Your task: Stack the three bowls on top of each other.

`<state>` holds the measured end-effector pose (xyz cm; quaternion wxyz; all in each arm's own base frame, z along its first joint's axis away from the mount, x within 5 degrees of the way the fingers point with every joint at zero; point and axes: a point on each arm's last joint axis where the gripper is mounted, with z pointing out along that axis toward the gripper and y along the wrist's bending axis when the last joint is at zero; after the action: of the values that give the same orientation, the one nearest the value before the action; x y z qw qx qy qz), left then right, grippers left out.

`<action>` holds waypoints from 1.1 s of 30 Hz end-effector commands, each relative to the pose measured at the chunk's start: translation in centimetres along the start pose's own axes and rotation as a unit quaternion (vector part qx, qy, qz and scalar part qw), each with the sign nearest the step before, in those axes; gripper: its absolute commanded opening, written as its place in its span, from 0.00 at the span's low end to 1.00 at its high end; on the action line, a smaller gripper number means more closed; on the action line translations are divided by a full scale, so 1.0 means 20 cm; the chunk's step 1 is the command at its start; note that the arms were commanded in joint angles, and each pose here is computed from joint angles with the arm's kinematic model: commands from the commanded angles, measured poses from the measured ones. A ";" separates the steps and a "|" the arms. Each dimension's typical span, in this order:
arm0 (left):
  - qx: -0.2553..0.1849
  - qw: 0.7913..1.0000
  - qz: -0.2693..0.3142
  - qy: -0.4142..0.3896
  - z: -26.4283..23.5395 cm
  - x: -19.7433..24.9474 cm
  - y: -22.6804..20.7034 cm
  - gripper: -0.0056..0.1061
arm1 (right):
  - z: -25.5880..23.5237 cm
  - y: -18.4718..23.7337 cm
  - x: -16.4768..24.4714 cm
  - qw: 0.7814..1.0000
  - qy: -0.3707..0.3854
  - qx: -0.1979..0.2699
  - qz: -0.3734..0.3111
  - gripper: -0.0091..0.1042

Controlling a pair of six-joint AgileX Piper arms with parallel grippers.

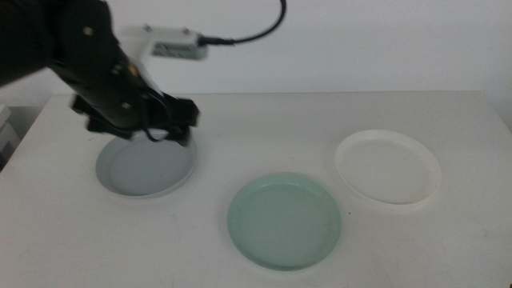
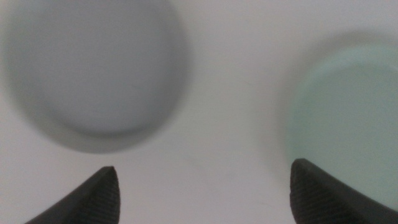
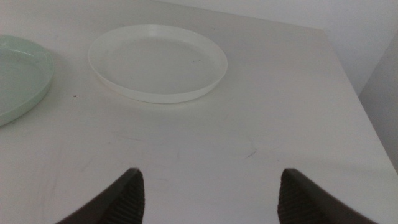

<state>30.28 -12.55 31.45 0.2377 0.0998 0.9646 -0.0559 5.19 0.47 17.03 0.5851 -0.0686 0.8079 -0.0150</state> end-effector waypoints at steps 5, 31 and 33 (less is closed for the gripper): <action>-0.050 0.993 -0.032 -0.102 -0.25 -0.05 0.17 0.99 | -0.01 -0.01 -0.04 0.999 -0.051 0.013 -0.006 0.56; -0.021 0.993 -0.110 -0.043 0.34 -0.34 0.84 0.99 | -0.01 -0.01 -0.04 0.999 -0.051 0.013 -0.006 0.56; -0.019 0.993 -0.112 -0.031 0.41 -0.33 0.85 0.99 | -0.01 -0.01 -0.04 0.999 -0.051 0.013 -0.006 0.56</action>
<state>43.26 1.64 23.56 0.2154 -0.0110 0.9746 -0.0602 5.19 0.46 17.04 0.5855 -0.0686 0.8077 -0.0151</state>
